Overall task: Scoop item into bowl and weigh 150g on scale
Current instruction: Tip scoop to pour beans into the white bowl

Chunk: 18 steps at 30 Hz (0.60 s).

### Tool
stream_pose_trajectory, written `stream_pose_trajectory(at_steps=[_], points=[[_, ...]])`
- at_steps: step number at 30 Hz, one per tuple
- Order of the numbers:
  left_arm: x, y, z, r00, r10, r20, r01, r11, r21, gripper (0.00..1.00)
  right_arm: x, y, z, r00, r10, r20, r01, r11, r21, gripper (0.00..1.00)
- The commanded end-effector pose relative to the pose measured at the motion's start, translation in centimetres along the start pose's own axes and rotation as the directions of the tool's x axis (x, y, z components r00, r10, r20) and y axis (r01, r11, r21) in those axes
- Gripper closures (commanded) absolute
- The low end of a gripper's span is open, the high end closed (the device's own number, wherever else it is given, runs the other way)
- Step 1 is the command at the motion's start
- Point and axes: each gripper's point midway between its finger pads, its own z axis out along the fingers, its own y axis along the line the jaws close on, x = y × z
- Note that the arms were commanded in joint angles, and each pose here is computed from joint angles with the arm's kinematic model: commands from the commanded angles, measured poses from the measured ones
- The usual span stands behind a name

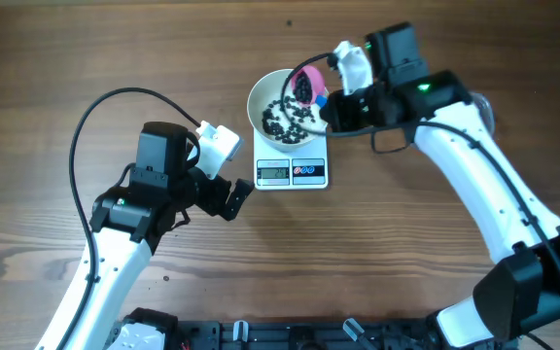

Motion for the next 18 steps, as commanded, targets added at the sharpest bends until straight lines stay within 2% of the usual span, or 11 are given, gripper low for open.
stream_pose_trajectory(at_steps=[1,5,18], points=[[0.3,-0.4,0.3,1.000,0.000,-0.008,0.000,1.000,0.021,0.00,-1.2,-1.5,-0.6,0.995,-0.100,0.026,0.092,0.970,0.224,0.96],[0.3,-0.4,0.3,1.000,0.000,-0.008,0.000,1.000,0.021,0.00,-1.2,-1.7,-0.6,0.987,-0.159,0.009,0.148,0.938,0.313,0.96],[0.3,-0.4,0.3,1.000,0.000,-0.008,0.000,1.000,0.021,0.00,-2.1,-1.0,-0.6,0.933,-0.359,-0.033,0.341,0.850,0.400,0.96]])
